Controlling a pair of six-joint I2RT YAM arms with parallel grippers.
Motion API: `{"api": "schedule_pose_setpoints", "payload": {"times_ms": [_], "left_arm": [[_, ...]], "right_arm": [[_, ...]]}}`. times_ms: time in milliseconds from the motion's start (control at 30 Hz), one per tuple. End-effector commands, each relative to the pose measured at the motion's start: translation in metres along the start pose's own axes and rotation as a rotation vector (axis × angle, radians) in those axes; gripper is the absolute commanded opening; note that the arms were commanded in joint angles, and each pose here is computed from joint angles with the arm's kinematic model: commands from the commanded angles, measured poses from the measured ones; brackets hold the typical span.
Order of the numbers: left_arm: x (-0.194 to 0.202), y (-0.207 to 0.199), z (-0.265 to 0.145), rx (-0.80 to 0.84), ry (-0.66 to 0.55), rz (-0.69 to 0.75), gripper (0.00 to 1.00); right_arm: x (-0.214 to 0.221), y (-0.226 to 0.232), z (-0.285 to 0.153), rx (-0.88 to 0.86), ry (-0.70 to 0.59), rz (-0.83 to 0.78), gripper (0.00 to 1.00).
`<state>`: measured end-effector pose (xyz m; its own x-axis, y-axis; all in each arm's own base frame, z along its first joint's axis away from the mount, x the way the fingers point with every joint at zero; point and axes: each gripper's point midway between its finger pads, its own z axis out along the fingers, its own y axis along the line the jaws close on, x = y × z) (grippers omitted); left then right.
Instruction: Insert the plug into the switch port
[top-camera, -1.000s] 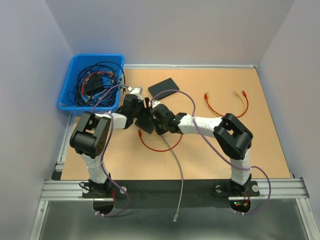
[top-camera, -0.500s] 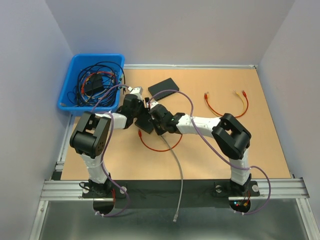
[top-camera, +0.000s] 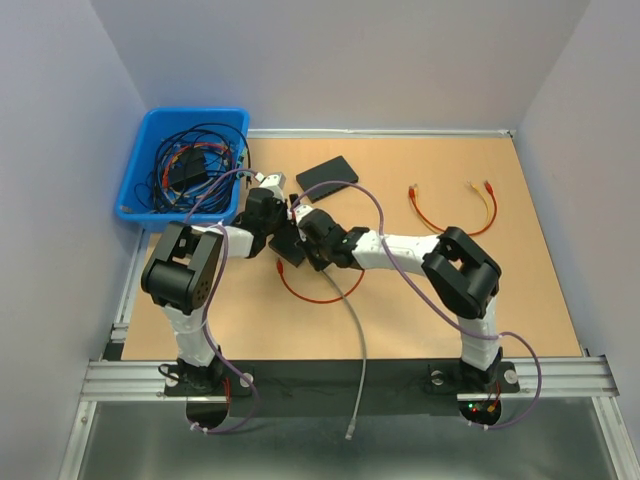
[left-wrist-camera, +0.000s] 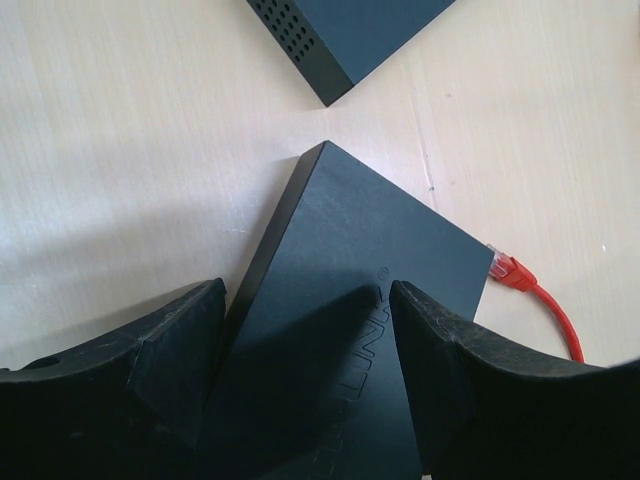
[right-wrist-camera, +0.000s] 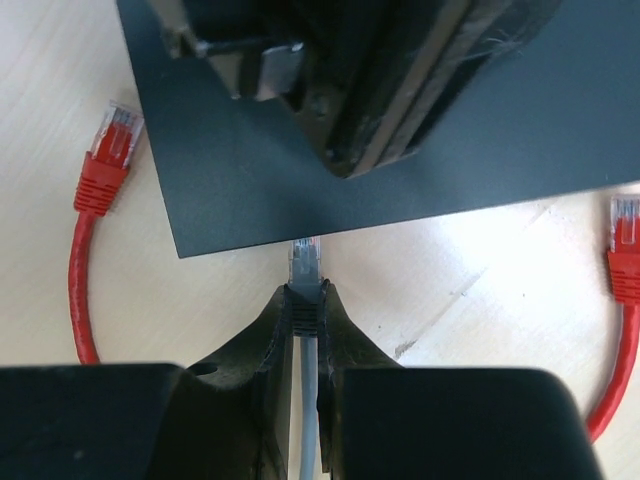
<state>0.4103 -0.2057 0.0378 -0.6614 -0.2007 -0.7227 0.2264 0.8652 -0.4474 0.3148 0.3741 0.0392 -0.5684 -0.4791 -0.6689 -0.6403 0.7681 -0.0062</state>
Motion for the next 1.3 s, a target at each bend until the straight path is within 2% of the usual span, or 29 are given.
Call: {"api": "schedule_pose_setpoints", "payload": {"times_ms": [0,167,400,800,967,1133,1267], "left_arm": [[0.08,0.008,-0.008,-0.014,0.266,-0.07,0.78],[0.082,0.01,-0.007,-0.016,0.271,-0.074,0.78],[0.086,0.01,-0.01,-0.018,0.276,-0.093,0.78],[0.108,0.015,-0.033,-0.069,0.271,-0.235,0.77],[0.106,0.012,-0.035,-0.062,0.256,-0.226,0.77],[0.108,0.011,-0.033,-0.073,0.264,-0.217,0.76],[0.11,0.011,-0.033,-0.07,0.271,-0.217,0.75]], "right_arm": [[-0.073,0.019,-0.021,-0.096,-0.28,-0.019,0.0],[-0.079,0.02,-0.024,-0.112,-0.311,-0.039,0.0],[-0.08,0.009,-0.001,-0.016,-0.297,0.011,0.01],[-0.105,-0.001,0.003,0.073,-0.315,0.193,0.0],[-0.109,0.001,0.001,0.07,-0.294,0.179,0.0],[-0.142,0.004,-0.01,0.058,-0.346,0.164,0.0],[-0.149,0.003,-0.001,0.078,-0.35,0.154,0.01]]}}
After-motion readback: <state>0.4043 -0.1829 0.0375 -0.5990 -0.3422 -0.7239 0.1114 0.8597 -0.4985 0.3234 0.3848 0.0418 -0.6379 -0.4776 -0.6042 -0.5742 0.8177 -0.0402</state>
